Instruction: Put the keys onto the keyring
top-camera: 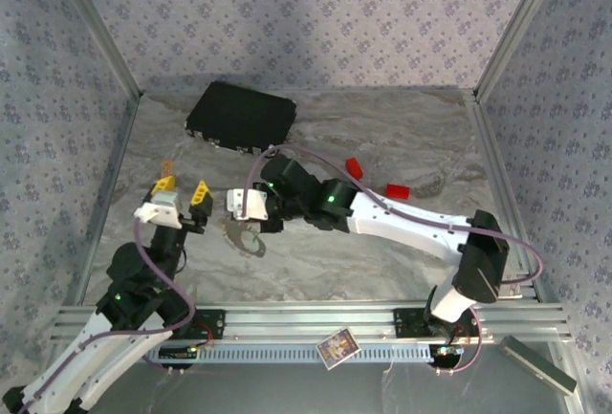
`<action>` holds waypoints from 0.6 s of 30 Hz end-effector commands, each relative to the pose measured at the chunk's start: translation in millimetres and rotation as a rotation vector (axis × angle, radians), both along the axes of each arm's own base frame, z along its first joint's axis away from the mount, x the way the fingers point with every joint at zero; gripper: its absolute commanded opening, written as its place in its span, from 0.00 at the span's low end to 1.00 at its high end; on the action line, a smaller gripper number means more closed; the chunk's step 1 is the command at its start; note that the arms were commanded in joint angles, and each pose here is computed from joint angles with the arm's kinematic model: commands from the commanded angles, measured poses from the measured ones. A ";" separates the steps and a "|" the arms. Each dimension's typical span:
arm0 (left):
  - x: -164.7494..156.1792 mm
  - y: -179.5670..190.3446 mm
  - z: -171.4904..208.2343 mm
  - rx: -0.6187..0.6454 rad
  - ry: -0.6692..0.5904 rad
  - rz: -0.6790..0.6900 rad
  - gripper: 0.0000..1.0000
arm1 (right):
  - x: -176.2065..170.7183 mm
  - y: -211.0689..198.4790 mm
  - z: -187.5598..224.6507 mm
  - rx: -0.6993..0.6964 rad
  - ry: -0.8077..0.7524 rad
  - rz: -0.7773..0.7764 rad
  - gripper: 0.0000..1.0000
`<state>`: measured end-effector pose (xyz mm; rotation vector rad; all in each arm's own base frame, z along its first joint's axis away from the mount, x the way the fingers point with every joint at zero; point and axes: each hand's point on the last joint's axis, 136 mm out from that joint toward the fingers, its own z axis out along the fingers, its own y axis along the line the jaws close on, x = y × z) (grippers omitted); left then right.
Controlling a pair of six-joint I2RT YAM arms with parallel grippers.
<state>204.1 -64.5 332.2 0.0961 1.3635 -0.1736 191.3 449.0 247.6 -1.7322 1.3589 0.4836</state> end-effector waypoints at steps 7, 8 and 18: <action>6.6 25.7 -22.6 -0.047 0.069 0.142 0.67 | 29.7 -30.6 -65.8 -0.111 0.160 -0.080 0.00; 9.0 25.5 -27.5 -0.049 0.078 0.148 0.67 | 35.0 -41.9 -75.8 -0.137 0.167 -0.101 0.00; 31.3 21.0 -62.6 -0.046 0.157 0.175 0.67 | 66.4 -147.1 -162.4 -0.573 0.043 -0.307 0.00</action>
